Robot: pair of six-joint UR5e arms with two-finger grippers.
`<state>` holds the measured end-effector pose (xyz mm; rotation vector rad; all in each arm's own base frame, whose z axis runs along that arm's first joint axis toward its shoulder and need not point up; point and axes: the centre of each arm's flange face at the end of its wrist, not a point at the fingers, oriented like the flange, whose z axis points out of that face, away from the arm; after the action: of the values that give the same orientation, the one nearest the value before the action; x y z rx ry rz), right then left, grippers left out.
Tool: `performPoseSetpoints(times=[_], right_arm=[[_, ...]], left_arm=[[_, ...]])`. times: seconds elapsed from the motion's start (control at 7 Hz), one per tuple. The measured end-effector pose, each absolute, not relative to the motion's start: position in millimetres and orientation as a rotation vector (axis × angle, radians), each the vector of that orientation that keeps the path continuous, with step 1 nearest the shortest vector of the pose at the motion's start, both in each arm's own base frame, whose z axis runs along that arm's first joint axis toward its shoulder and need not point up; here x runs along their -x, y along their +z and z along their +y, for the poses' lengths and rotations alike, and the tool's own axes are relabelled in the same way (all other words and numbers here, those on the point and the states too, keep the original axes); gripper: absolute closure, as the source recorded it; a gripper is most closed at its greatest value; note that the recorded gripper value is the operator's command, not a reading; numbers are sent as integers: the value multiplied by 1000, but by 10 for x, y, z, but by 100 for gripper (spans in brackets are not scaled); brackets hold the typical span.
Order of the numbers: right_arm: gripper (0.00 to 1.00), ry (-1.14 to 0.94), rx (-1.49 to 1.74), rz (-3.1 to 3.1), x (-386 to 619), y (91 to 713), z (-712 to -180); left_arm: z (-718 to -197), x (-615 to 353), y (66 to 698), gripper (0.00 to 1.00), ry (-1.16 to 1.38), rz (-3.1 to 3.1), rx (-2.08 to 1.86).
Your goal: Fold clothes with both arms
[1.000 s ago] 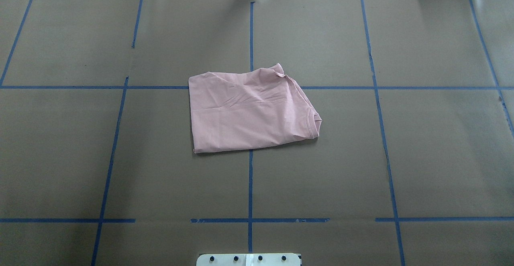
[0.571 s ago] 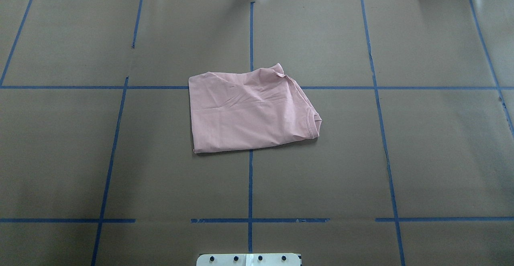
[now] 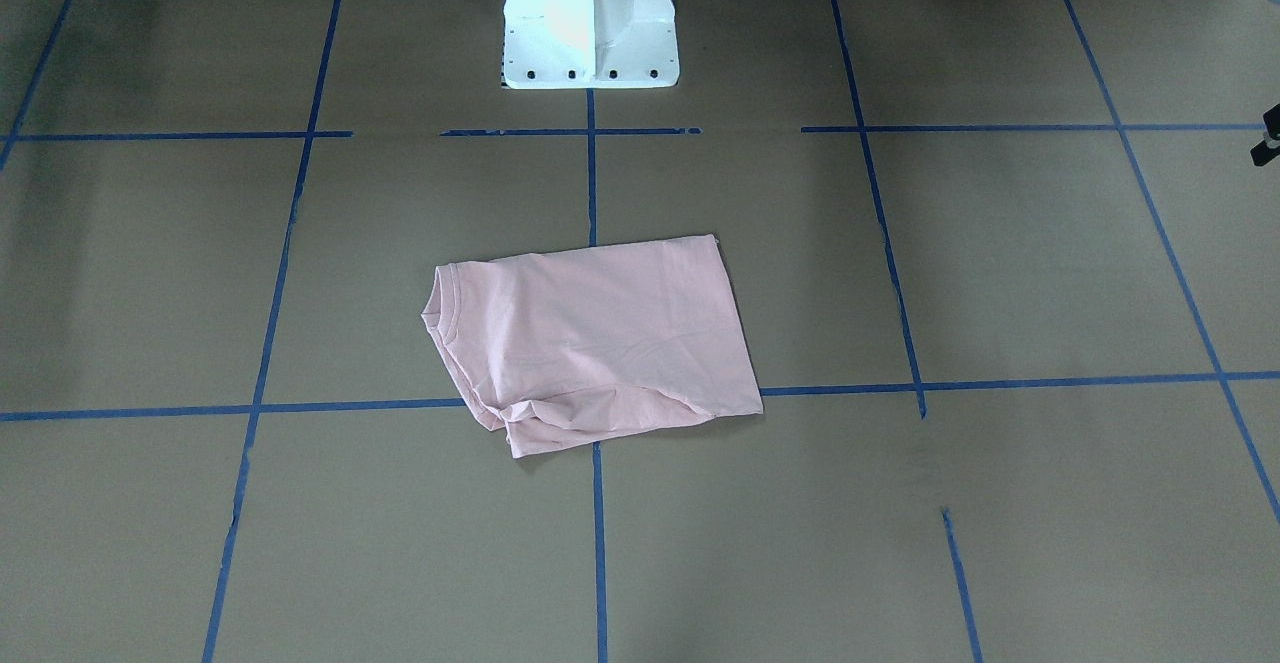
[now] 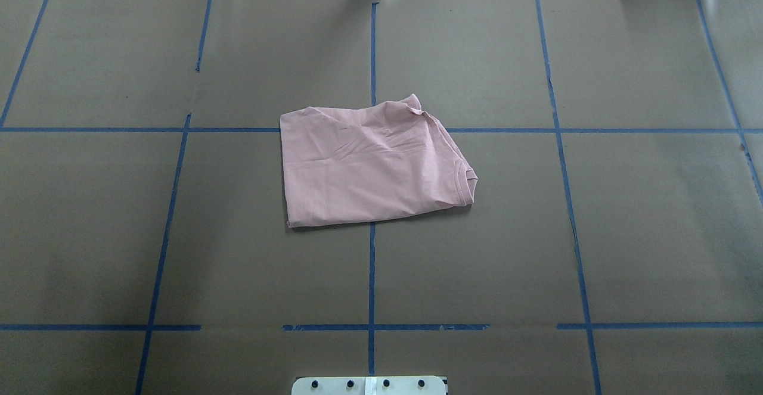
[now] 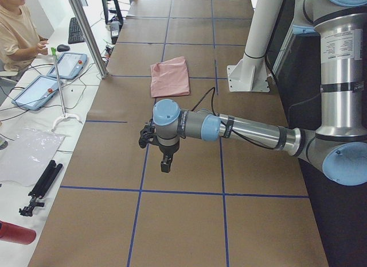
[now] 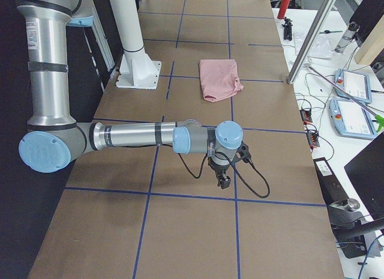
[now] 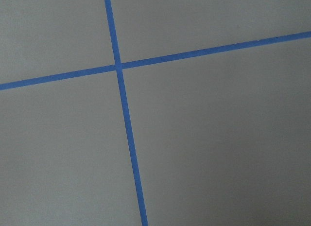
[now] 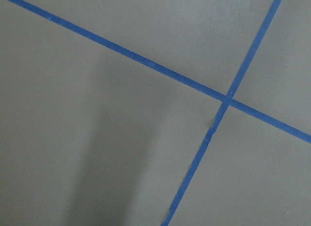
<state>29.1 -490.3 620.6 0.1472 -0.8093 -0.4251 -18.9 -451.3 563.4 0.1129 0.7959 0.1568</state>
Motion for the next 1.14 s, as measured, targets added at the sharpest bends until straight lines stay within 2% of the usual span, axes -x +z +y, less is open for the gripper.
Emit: performPoseSetpoints(times=[1.14], right_arm=[[0,-426,-147,-812,-289,6219,-4909]], left_arm=[[-4428,186,5735,0,143,803,-83]])
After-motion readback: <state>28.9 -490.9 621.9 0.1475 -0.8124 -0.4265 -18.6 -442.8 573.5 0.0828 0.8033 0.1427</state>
